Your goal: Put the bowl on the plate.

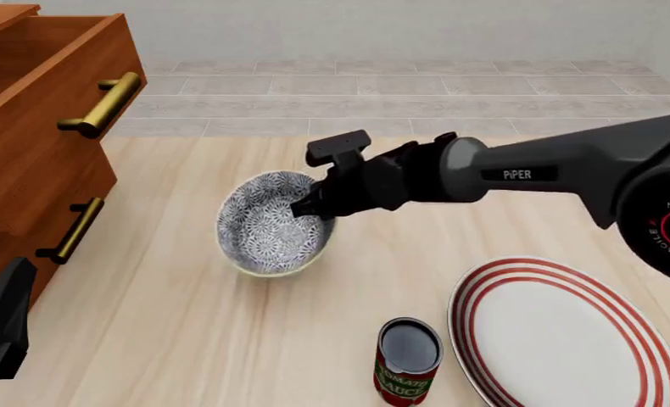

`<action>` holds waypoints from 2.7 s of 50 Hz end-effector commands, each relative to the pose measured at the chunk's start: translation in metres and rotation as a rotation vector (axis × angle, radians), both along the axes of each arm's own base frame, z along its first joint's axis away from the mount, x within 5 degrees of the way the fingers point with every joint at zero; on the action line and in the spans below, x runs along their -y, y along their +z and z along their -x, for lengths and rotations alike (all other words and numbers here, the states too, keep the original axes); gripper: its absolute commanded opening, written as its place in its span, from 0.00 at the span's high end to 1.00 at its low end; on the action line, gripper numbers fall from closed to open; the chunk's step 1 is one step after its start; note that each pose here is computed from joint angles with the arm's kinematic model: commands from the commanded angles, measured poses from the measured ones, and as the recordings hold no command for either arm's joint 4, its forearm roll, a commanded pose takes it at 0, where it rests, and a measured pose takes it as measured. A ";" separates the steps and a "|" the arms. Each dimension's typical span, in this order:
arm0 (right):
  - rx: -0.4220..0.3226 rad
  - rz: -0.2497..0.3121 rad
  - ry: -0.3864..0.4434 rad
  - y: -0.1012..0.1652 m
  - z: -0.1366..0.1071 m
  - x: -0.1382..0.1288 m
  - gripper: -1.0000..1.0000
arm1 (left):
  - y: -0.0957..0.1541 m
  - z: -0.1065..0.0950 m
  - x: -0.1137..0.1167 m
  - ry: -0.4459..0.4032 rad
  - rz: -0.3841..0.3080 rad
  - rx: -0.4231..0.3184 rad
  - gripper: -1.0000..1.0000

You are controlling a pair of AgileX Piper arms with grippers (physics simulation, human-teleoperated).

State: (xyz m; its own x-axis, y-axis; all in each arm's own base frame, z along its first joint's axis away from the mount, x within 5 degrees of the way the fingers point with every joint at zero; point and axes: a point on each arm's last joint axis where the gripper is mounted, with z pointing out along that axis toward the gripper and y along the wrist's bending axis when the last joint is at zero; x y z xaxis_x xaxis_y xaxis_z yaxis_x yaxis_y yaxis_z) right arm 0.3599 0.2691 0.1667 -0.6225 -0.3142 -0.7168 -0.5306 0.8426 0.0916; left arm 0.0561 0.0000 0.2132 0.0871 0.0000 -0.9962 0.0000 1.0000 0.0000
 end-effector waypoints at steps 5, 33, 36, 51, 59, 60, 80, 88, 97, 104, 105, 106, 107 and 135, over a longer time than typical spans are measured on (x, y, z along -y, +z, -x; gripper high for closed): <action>0.053 0.006 0.015 0.020 -0.002 0.005 1.00 | 0.000 0.000 0.000 0.000 0.000 0.000 0.00; 0.108 -0.030 0.006 0.056 0.003 0.013 1.00 | 0.000 0.000 0.000 0.000 0.000 0.000 0.00; 0.114 -0.031 0.001 0.060 0.003 0.017 1.00 | 0.000 0.000 0.000 0.000 0.000 0.000 0.00; 0.138 -0.039 -0.031 0.072 0.007 0.038 1.00 | 0.000 0.000 0.000 0.000 0.000 0.000 0.00; 0.143 -0.043 -0.055 0.074 0.007 0.050 1.00 | 0.000 0.000 0.000 0.000 0.000 0.000 0.00; 0.143 -0.043 -0.055 0.074 0.007 0.050 1.00 | 0.000 0.000 0.000 0.000 0.000 0.000 0.00; 0.156 -0.044 -0.160 0.083 0.013 0.100 1.00 | 0.000 0.000 0.000 0.000 0.000 0.000 0.00; 0.160 -0.046 -0.208 0.086 0.021 0.123 1.00 | 0.000 0.000 0.000 0.000 0.000 0.000 0.00; 0.164 -0.048 -0.243 0.091 0.031 0.139 1.00 | 0.000 0.000 0.000 0.000 0.000 0.000 0.00; 0.171 -0.056 -0.267 0.096 0.040 0.150 1.00 | 0.000 0.000 0.000 0.000 0.000 0.000 0.00; 0.175 -0.054 -0.275 0.097 0.040 0.154 1.00 | 0.000 0.000 0.000 0.000 0.000 0.000 0.00; 0.175 -0.055 -0.275 0.098 0.043 0.155 1.00 | 0.000 0.000 0.000 0.000 0.000 0.000 0.00; 0.176 -0.055 -0.276 0.099 0.045 0.156 1.00 | 0.000 0.000 0.000 0.000 0.000 0.000 0.00; 0.202 -0.060 -0.377 0.110 0.082 0.199 1.00 | 0.000 0.000 0.000 0.000 0.000 0.000 0.00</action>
